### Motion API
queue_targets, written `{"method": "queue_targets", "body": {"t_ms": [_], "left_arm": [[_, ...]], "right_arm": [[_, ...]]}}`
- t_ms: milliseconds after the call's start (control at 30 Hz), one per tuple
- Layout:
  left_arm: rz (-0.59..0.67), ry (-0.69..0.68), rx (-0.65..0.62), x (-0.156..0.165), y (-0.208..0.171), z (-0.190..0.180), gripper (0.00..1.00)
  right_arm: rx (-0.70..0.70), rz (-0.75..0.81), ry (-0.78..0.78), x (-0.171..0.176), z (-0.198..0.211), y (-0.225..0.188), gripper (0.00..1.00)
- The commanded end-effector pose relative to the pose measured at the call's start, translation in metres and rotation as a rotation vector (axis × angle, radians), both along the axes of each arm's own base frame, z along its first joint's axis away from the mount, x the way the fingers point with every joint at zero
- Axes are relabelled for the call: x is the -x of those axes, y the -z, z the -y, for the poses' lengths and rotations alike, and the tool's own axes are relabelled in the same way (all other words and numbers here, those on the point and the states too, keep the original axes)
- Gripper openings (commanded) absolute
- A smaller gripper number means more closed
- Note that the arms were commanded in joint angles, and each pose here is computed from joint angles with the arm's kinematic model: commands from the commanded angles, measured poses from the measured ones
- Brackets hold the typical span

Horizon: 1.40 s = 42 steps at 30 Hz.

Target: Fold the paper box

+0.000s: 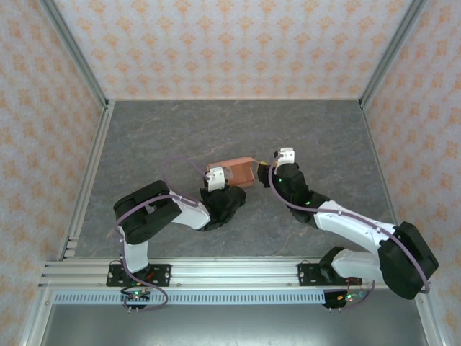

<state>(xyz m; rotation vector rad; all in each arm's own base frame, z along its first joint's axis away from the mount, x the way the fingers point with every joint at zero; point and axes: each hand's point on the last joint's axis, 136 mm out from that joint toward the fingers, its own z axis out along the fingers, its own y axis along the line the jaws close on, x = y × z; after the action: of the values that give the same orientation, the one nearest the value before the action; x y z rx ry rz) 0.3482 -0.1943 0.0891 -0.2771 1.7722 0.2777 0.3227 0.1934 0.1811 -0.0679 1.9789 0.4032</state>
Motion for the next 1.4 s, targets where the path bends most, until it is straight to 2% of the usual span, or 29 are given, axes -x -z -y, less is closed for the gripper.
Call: {"method": "queue_targets", "body": {"t_ms": [0,133,367,567,800,1167,1367], "left_arm": [[0.016,-0.035,-0.026,0.005,-0.004,-0.007,0.16],[0.014,-0.034,-0.026,0.004,-0.003,-0.006,0.16],[0.014,-0.035,-0.028,0.004,-0.003,-0.007,0.16],[0.015,-0.036,-0.028,0.005,-0.004,-0.007,0.16],[0.01,-0.021,-0.014,0.009,-0.006,-0.006,0.18],[-0.02,0.024,0.001,0.022,-0.006,-0.004,0.35],[-0.087,0.082,0.001,0.031,0.001,-0.005,0.42]], "right_arm": [[-0.056,-0.037,-0.033,-0.004,-0.008,-0.025,0.5],[-0.103,-0.162,-0.047,-0.022,-0.018,-0.026,0.52],[-0.039,-0.338,-0.057,-0.045,-0.039,-0.009,0.56],[0.014,-0.441,-0.078,-0.046,-0.05,0.02,0.6],[0.031,-0.479,-0.075,-0.041,-0.05,0.04,0.6],[0.054,-0.487,-0.055,-0.04,-0.045,0.052,0.59],[0.066,-0.496,-0.046,-0.038,-0.042,0.06,0.58]]}}
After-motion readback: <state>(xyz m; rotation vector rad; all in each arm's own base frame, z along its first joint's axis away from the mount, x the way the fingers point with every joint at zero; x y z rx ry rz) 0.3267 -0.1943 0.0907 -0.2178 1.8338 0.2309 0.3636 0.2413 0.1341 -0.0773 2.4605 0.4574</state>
